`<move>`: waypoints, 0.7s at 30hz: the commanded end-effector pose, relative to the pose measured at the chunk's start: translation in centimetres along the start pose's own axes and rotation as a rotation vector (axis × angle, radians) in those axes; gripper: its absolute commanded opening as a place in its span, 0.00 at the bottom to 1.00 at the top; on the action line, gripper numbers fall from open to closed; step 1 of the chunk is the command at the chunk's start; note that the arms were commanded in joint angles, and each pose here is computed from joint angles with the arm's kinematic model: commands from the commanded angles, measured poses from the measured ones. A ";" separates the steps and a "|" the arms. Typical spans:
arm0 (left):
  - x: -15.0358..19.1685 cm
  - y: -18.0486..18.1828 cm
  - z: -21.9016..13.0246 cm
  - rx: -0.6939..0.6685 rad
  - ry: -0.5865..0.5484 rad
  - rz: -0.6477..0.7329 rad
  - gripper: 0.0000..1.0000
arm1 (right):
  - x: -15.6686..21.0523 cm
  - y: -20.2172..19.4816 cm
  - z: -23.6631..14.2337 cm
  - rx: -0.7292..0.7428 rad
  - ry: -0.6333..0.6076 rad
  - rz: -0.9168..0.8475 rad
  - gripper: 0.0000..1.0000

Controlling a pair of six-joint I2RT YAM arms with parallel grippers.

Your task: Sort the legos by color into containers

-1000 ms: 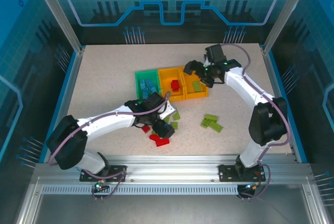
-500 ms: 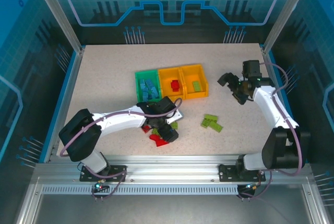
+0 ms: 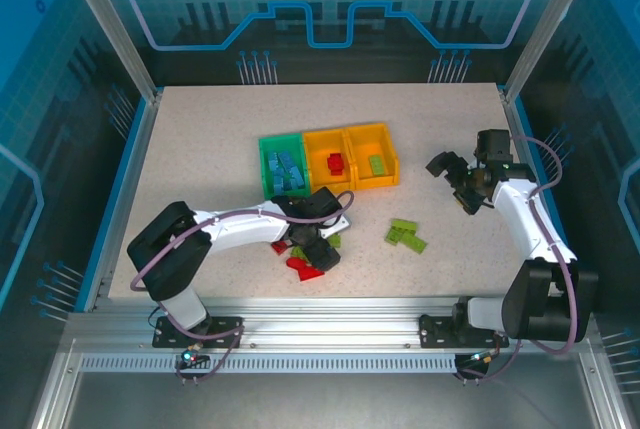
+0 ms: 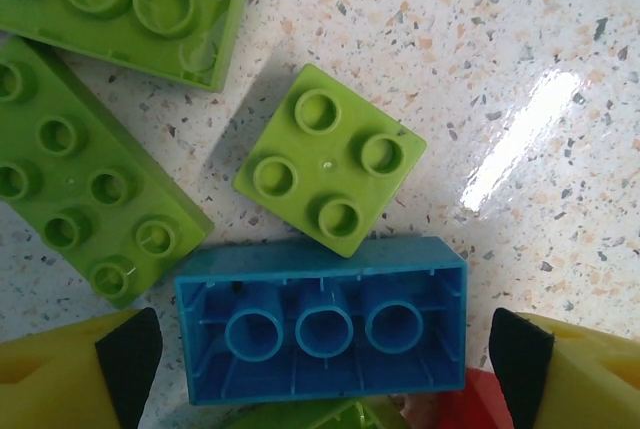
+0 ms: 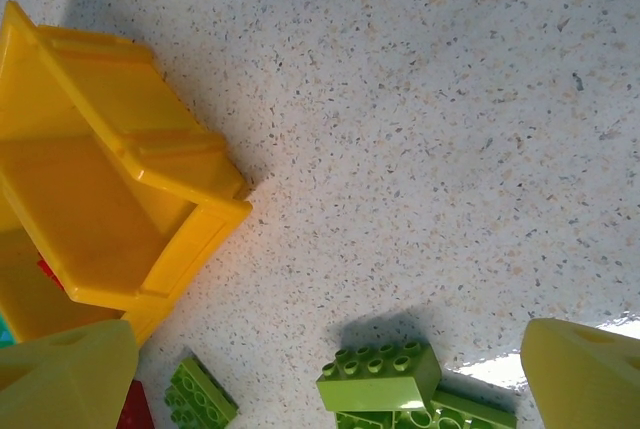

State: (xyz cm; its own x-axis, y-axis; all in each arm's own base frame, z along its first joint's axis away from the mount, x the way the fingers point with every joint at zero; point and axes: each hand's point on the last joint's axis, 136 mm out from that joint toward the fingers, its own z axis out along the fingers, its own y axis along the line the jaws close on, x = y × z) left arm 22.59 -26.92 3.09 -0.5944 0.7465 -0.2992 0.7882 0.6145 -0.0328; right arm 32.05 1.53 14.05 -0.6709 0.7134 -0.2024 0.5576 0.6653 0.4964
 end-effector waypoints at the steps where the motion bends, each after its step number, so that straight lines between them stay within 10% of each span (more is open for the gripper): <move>1: -0.3 0.1 0.1 -0.017 0.008 0.018 0.87 | -0.2 0.3 -0.5 -0.029 -0.004 -0.007 1.00; 21: -0.5 -0.2 0.4 -0.027 0.017 0.028 0.63 | -0.3 -0.1 -0.6 -0.039 -0.004 0.011 1.00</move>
State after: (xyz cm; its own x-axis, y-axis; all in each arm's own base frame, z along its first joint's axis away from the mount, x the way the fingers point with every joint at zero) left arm 22.54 -27.14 2.38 -0.5863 0.7605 -0.2792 0.7939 0.6079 -0.0112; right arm 32.20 1.31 14.35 -0.6633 0.7221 -0.1964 0.5557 0.6511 0.5170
